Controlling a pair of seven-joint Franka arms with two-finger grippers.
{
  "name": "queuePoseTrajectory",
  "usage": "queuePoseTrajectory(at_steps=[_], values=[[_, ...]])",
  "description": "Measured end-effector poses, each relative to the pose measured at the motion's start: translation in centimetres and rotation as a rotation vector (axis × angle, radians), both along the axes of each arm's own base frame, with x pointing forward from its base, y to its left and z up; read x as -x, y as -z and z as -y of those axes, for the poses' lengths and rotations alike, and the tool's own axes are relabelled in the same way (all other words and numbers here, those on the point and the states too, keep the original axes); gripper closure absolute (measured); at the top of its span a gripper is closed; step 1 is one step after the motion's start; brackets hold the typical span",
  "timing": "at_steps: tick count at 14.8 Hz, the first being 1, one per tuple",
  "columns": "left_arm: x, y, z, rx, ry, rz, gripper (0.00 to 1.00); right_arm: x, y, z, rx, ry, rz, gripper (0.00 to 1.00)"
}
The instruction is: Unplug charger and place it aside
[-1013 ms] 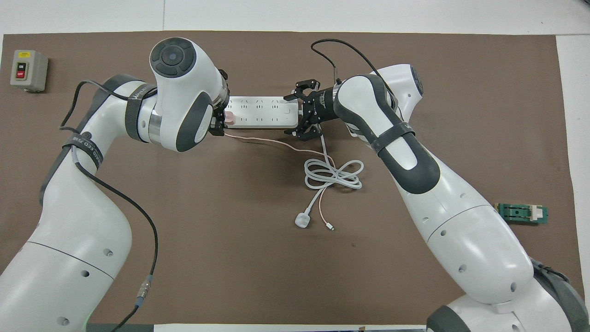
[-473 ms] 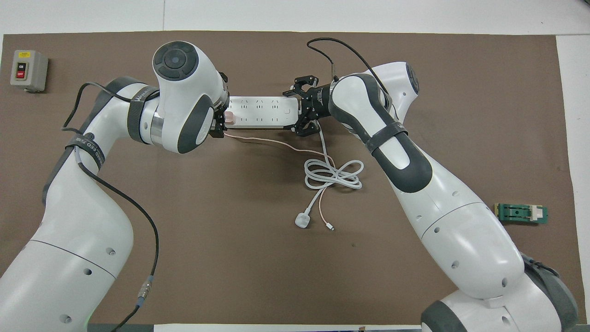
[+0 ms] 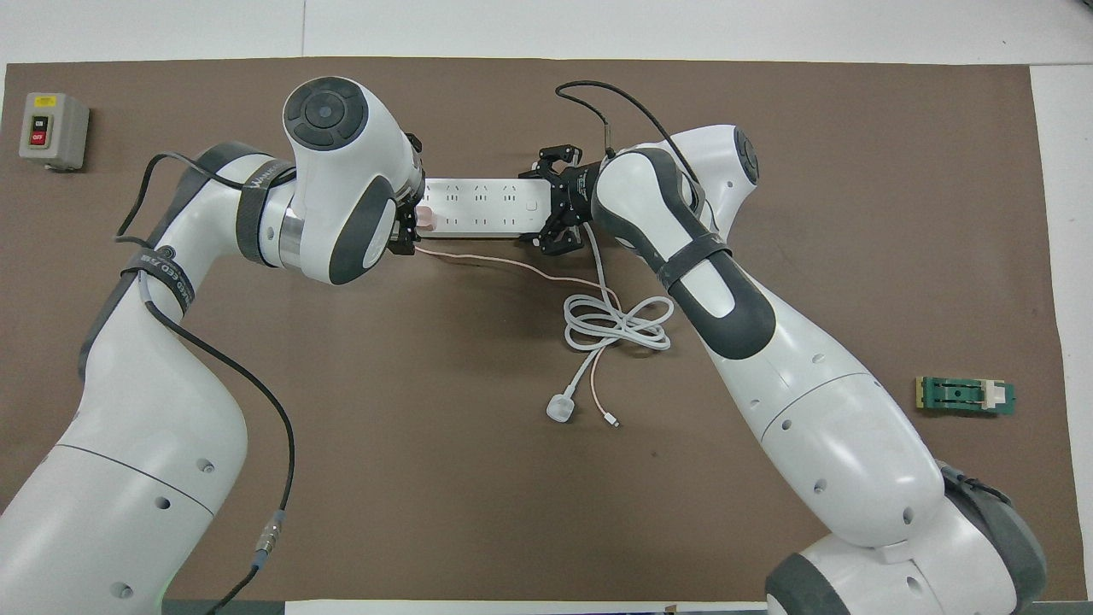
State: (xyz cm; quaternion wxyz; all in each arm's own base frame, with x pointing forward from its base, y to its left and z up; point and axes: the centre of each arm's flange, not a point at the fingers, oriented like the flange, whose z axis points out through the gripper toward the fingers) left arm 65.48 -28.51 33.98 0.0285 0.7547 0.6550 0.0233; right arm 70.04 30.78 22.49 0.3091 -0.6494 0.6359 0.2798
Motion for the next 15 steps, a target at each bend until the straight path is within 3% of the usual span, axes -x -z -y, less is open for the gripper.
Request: queuePoseTrajectory(at_steps=[2,3,8,10,15], values=[[0.00,0.01,0.00,0.000,0.000,0.000,0.00,-0.08,-0.07,-0.01,0.000,-0.001,0.003,0.00],[0.00,0.01,0.01,0.000,0.000,0.000,0.01,-0.08,-0.19,0.04,-0.002,-0.004,0.001,0.07],[0.11,0.24,0.00,-0.002,0.004,-0.004,0.09,-0.08,-0.18,0.03,-0.001,-0.006,0.006,0.07],[0.20,0.41,0.02,-0.004,0.006,-0.007,0.20,-0.08,-0.17,0.04,-0.001,-0.006,0.006,0.07],[0.42,0.62,0.29,-0.003,0.012,-0.010,0.34,-0.06,-0.14,0.06,-0.003,-0.005,0.005,0.07]])
